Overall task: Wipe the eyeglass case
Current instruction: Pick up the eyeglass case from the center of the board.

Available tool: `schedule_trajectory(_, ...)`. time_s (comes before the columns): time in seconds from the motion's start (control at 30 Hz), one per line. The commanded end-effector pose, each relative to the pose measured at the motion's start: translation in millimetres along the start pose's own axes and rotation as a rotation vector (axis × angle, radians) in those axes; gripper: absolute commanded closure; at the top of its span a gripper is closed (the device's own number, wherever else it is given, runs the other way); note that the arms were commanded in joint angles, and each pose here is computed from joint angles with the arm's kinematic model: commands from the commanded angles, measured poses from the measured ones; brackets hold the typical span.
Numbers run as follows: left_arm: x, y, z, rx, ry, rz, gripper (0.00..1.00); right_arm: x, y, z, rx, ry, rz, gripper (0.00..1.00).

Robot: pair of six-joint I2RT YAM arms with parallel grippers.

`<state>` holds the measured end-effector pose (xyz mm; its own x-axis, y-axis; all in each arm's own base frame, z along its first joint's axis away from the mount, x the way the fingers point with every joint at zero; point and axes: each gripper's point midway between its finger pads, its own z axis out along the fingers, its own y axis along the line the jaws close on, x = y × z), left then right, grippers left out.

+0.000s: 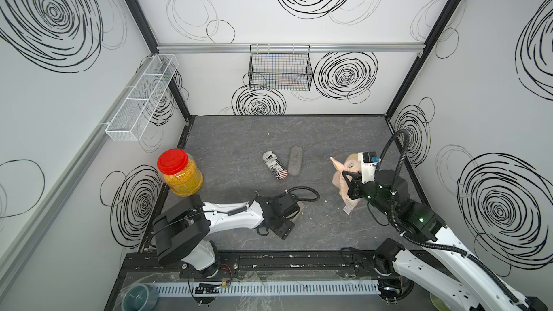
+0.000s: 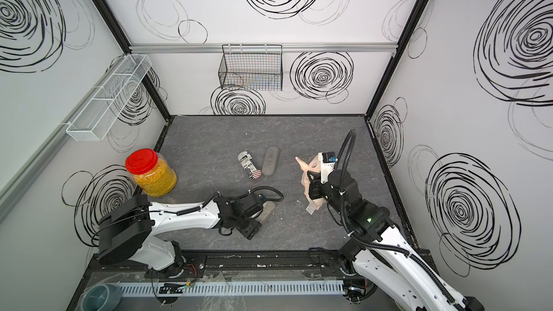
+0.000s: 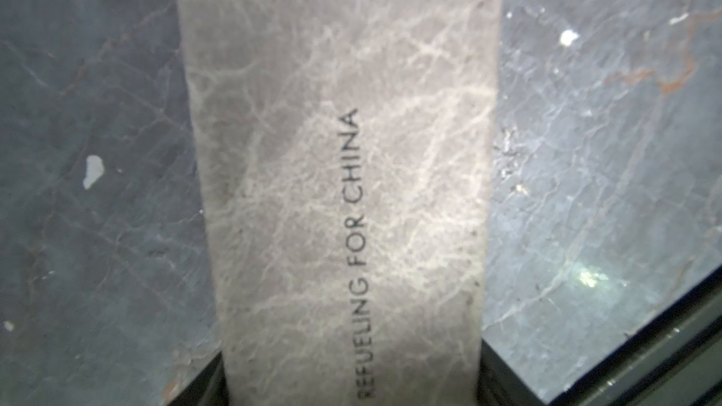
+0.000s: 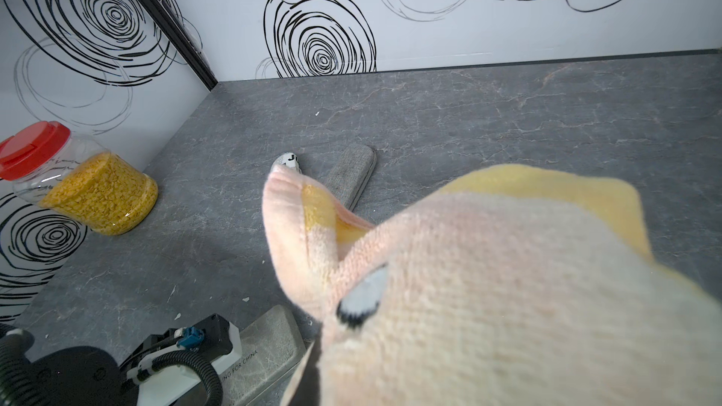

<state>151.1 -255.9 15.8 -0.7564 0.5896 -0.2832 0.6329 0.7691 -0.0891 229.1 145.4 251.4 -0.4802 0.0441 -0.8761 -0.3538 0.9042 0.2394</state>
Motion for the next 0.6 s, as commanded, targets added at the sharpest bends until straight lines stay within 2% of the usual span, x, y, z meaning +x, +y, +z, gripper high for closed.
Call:
schedule_trajectory(0.0, -10.2, -3.7, -6.6, 0.023, -0.058, -0.019, 0.31, 1.3, 4.4, 3.6, -0.030, -0.006, 0.020, 0.96)
schedule_trajectory(0.07, -19.7, -9.5, -13.5, 0.053, -0.098, -0.017, 0.33, 7.7, 5.7, 7.8, -0.042, 0.019, 0.007, 0.97)
schedule_trajectory(0.17, -38.6, -22.5, -28.5, 0.174, -0.179, -0.041, 0.33, 20.9, 11.7, 15.4, -0.099, 0.074, -0.003, 0.98)
schedule_trajectory(0.47, -105.9, -45.4, -98.6, 0.586, -0.445, -0.132, 0.32, 28.0, 81.2, 8.7, -0.542, 0.117, 0.017, 0.97)
schedule_trajectory(0.57, -119.6, -42.3, -116.4, 0.671, -0.498, -0.145, 0.31, 25.2, 101.7, 3.7, -0.659, 0.139, 0.003, 0.96)
